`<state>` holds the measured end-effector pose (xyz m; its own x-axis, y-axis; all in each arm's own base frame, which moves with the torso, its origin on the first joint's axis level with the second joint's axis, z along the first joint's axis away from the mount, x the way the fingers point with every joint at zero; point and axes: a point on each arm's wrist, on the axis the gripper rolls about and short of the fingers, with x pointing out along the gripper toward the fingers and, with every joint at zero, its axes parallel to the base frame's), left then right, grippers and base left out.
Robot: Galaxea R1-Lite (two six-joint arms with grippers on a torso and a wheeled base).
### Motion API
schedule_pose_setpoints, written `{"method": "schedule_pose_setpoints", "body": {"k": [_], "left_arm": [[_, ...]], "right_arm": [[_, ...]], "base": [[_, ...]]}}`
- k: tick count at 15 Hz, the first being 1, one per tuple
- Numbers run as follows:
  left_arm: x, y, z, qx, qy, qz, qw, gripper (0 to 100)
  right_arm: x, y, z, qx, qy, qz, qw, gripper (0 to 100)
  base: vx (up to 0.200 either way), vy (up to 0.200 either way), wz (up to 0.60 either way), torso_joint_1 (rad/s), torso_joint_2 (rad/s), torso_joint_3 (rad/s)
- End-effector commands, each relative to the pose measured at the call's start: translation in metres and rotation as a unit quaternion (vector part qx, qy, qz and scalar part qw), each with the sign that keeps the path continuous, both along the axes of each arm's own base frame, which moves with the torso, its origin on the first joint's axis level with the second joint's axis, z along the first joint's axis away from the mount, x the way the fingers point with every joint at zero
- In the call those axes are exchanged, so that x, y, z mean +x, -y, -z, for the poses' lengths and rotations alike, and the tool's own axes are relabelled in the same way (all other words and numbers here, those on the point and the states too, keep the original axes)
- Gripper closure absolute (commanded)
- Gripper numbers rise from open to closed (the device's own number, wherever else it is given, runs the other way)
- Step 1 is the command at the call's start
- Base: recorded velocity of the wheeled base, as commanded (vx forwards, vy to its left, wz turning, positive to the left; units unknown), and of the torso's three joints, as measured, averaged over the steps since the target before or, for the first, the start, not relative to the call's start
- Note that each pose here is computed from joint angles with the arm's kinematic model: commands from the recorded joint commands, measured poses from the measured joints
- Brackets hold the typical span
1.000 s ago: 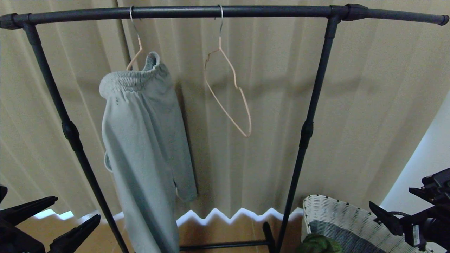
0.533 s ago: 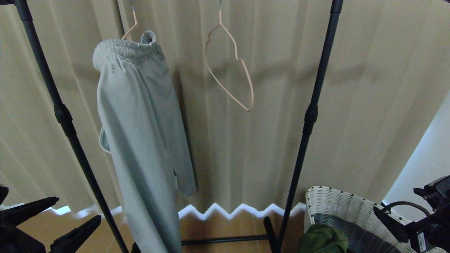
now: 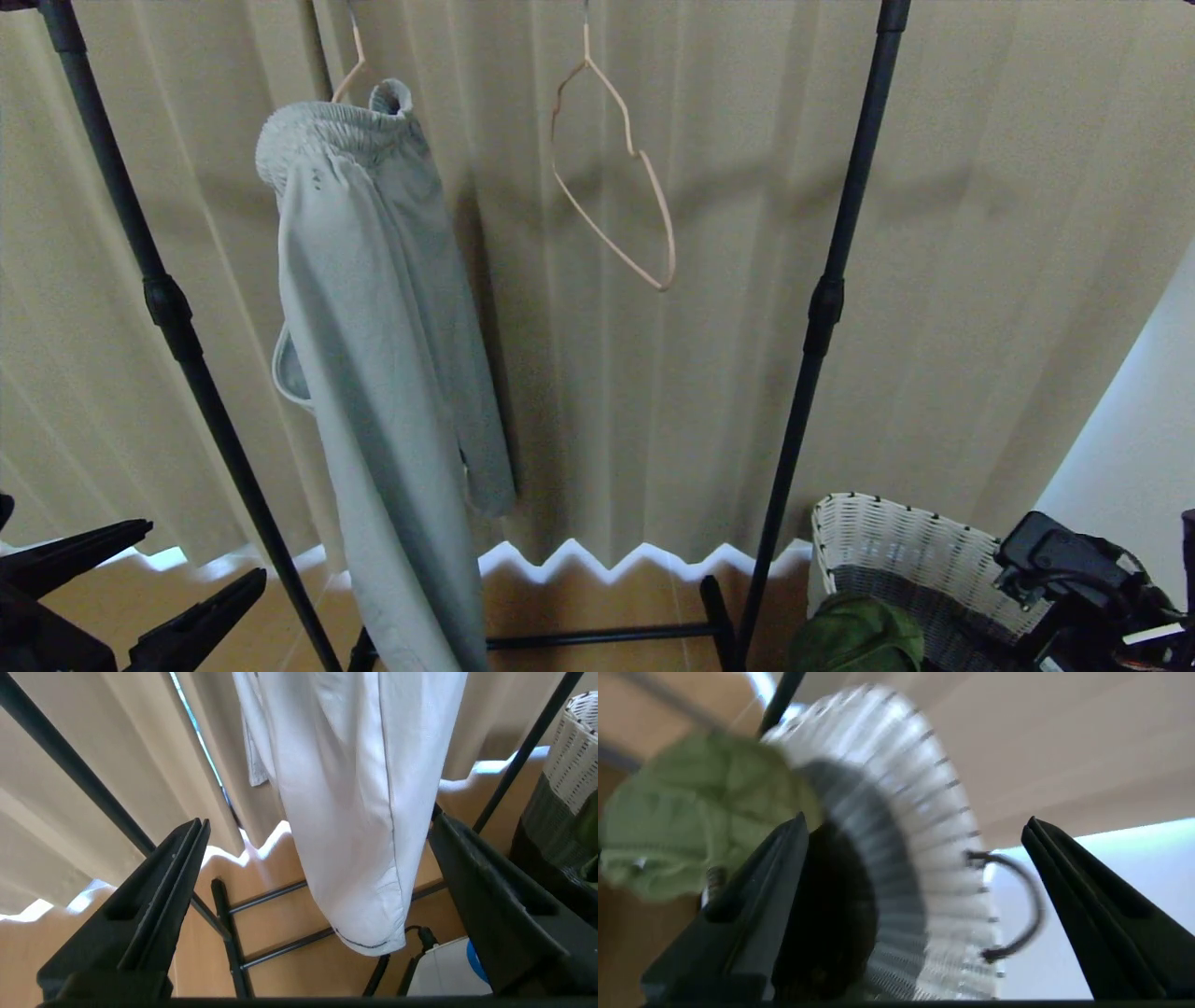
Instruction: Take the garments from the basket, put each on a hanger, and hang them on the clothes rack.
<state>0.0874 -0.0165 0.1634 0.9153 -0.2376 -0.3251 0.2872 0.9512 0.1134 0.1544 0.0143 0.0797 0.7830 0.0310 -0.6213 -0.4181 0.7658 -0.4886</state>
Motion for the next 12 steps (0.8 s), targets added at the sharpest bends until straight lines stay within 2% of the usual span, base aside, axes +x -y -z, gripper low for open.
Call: {"method": "schedule_pose_setpoints", "body": {"k": [1,3,7,9,12], "left_arm": [[-0.001,0.000,-0.001,-0.001,0.004,0.000,1.0000,0],[-0.001,0.000,-0.001,-0.001,0.004,0.000,1.0000,0],[-0.001,0.000,0.000,-0.001,0.003,0.000,1.0000,0],[-0.001,0.000,0.000,-0.001,0.003,0.000,1.0000,0],[-0.002,0.000,-0.001,-0.001,0.006,0.000,1.0000,0]], "right_arm": [[0.009,-0.013,0.021,0.001,-0.064,-0.038,0.9972,0],[0.010,-0.022,0.026,0.012,-0.083,-0.068,0.9942,0],[0.017,-0.025,0.039,0.006,-0.120,-0.072,0.9902,0],[0.020,-0.025,0.045,0.002,-0.134,-0.067,0.9888,0],[0.039,-0.016,0.053,-0.011,-0.143,-0.022,0.9894,0]], "base": [[0.000,0.000,0.00,0.000,0.00,0.000],[0.000,0.000,0.00,0.000,0.00,0.000],[0.000,0.000,0.00,0.000,0.00,0.000],[0.000,0.000,0.00,0.000,0.00,0.000],[0.000,0.000,0.00,0.000,0.00,0.000]]}}
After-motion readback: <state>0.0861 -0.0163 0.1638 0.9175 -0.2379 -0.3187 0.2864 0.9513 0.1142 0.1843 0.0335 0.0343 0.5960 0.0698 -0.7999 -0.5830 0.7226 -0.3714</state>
